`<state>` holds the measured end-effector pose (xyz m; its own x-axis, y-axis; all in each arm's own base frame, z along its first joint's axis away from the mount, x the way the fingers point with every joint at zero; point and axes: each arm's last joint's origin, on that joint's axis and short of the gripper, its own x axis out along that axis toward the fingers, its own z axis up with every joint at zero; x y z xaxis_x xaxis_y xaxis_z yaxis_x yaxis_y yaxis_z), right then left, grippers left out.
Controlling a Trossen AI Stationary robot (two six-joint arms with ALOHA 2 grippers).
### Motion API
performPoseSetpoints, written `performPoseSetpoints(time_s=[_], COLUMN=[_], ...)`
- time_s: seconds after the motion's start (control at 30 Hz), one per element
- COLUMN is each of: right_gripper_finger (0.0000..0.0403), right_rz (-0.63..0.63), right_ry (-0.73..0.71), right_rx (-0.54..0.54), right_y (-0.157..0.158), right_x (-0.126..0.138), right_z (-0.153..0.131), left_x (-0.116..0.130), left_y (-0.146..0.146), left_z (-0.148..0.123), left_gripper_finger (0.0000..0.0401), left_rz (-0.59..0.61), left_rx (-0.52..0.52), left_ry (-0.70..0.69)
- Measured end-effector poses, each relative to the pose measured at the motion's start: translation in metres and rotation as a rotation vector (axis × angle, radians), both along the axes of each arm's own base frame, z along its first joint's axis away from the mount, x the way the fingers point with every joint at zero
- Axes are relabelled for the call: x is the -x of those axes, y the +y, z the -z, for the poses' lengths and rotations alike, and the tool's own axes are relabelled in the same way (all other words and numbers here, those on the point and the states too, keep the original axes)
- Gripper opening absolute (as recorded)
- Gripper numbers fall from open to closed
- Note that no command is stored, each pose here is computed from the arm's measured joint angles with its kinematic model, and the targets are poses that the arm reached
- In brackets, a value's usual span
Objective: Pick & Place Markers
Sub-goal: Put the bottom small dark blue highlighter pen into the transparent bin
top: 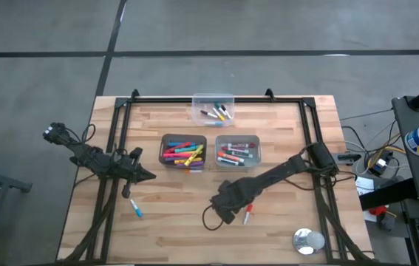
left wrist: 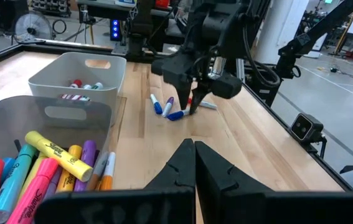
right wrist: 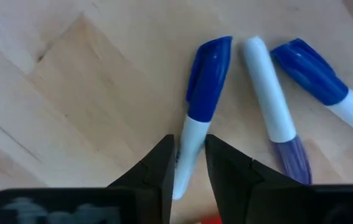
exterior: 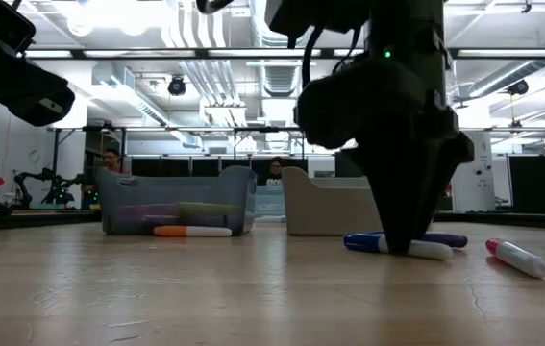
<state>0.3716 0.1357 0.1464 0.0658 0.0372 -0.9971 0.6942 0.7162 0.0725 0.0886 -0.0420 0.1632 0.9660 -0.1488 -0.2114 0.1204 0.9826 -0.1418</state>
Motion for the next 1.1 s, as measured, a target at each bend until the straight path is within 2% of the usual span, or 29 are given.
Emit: performPoseSetpoints(time_s=[0.3, 0.47, 0.63, 0.9, 1.1], right_gripper_finger=[0.0054, 0.0034, 0.0032, 0.0030, 0.0029], right_rz=[0.035, 0.022, -0.025, -0.116, -0.184], right_ry=[-0.020, -0.033, -0.091, -0.237, -0.334], right_rx=[-0.018, -0.020, -0.018, -0.009, 0.048], right_y=[-0.001, 0.000, 0.002, 0.006, -0.013], right_x=[0.003, 0.002, -0.005, -0.026, -0.047], right_z=[0.009, 0.009, 0.007, -0.014, -0.041], left_x=[0.000, 0.000, 0.000, 0.000, 0.000], left_y=[0.000, 0.000, 0.000, 0.000, 0.000], left_z=[0.000, 0.000, 0.000, 0.000, 0.001], left_gripper_finger=[0.0000, 0.0000, 0.0000, 0.0000, 0.0000], left_rz=[0.000, 0.000, 0.000, -0.006, -0.004], left_rx=[0.000, 0.000, 0.000, 0.035, 0.024], left_ry=[0.000, 0.000, 0.000, 0.006, 0.008])
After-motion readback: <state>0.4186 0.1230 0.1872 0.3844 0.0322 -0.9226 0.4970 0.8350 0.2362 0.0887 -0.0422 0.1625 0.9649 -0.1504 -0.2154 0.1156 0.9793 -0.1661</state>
